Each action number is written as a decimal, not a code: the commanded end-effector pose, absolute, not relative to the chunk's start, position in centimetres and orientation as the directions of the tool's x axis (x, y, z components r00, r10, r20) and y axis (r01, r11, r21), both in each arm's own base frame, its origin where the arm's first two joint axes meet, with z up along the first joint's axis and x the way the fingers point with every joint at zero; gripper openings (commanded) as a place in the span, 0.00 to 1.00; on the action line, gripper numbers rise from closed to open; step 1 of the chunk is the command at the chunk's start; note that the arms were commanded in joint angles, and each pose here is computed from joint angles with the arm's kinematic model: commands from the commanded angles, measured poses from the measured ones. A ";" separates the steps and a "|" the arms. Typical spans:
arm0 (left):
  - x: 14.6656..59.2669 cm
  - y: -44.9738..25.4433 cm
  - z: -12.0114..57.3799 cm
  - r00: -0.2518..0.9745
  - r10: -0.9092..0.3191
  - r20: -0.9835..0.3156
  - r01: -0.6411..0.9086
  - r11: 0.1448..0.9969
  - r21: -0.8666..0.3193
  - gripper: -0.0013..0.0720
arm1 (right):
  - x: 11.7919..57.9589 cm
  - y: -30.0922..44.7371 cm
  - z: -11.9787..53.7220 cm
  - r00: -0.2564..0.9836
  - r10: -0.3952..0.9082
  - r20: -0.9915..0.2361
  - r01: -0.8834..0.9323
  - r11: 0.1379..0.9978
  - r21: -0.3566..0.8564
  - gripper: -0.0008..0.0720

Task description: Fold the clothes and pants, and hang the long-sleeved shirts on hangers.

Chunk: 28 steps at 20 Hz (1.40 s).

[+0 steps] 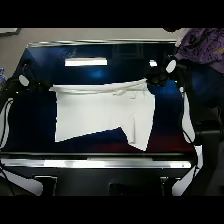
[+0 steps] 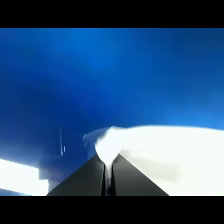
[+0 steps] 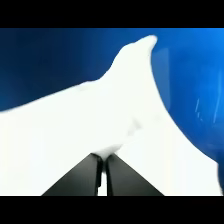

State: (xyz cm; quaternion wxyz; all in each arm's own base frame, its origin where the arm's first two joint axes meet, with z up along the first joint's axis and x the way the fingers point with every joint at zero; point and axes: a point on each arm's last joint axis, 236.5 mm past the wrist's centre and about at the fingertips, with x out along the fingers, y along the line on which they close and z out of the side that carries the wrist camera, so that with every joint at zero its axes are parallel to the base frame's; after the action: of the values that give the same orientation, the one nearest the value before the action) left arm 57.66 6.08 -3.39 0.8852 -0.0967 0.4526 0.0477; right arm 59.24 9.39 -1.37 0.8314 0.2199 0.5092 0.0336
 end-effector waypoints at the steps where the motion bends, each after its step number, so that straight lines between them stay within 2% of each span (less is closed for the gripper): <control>1: 59.5 3.3 -4.1 0.585 -0.036 -0.810 -0.125 0.983 -0.134 0.04 | 59.8 10.9 -3.2 0.479 0.295 -0.827 0.182 0.888 0.422 0.06; 2: 59.3 2.9 -3.9 0.570 -0.044 -0.820 -0.133 0.980 -0.145 0.06 | 59.3 10.9 -3.2 0.459 0.301 -0.836 0.196 0.884 0.425 0.07; 3: 58.9 2.8 -3.4 0.553 -0.049 -0.832 -0.152 0.976 -0.159 0.07 | 58.7 10.7 -3.0 0.437 0.305 -0.846 0.203 0.883 0.424 0.15; 4: 58.4 2.9 -2.7 0.534 -0.053 -0.844 -0.166 0.972 -0.166 0.13 | 58.1 10.9 -2.3 0.419 0.317 -0.851 0.201 0.882 0.427 0.27; 5: 57.8 3.3 -1.6 0.516 -0.055 -0.855 -0.176 0.970 -0.168 0.30 | 57.5 10.4 -1.0 0.415 0.318 -0.852 0.191 0.885 0.424 0.41; 6: 57.2 3.8 -0.4 0.500 -0.054 -0.864 -0.184 0.969 -0.167 0.60 | 57.0 9.7 0.5 0.417 0.321 -0.850 0.173 0.891 0.421 0.48; 7: 56.2 4.6 0.9 0.480 -0.053 -0.876 -0.197 0.966 -0.166 0.88 | 56.3 8.4 2.5 0.424 0.316 -0.849 0.159 0.897 0.413 0.49; 8: 54.8 5.6 2.2 0.451 -0.051 -0.891 -0.214 0.963 -0.164 0.91 | 55.5 6.8 4.3 0.427 0.307 -0.850 0.146 0.905 0.401 0.53; 11: 48.6 8.3 4.6 0.313 -0.057 -0.948 -0.283 0.947 -0.150 0.91 | 50.8 0.6 7.7 0.361 0.282 -0.889 0.089 0.938 0.334 0.54; 13: 44.5 9.3 4.6 0.225 -0.070 -0.972 -0.354 0.923 -0.148 0.89 | 48.6 -1.4 8.4 0.351 0.380 -0.856 0.098 0.894 0.437 0.54; 14: 42.3 9.5 4.2 0.194 -0.076 -0.978 -0.381 0.913 -0.146 0.89 | 47.2 -2.1 7.3 0.328 0.418 -0.847 0.097 0.877 0.471 0.58; 18: 36.6 8.4 2.4 0.148 -0.085 -0.985 -0.415 0.899 -0.140 0.89 | 41.1 0.2 0.3 0.201 0.618 -0.760 0.144 0.749 0.647 0.58; 21: 34.7 7.8 1.4 0.116 -0.093 -0.989 -0.419 0.898 -0.134 0.89 | 38.7 2.5 -4.1 0.171 0.684 -0.709 0.147 0.694 0.705 0.58; 22: 34.7 7.8 1.3 0.115 -0.094 -0.989 -0.419 0.898 -0.133 0.87 | 38.3 2.8 -5.3 0.178 0.685 -0.706 0.154 0.689 0.708 0.58; 28: 34.7 7.8 1.3 0.116 -0.093 -0.989 -0.419 0.898 -0.134 0.87 | 36.3 3.9 -9.4 0.191 0.693 -0.695 0.211 0.663 0.718 0.58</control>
State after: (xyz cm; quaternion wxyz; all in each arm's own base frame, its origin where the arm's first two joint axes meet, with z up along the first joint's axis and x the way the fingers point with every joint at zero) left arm 35.01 7.88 1.42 0.7230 -0.1947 0.6532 0.1127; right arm 36.97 3.24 -7.75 0.6765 0.3555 0.6198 0.1786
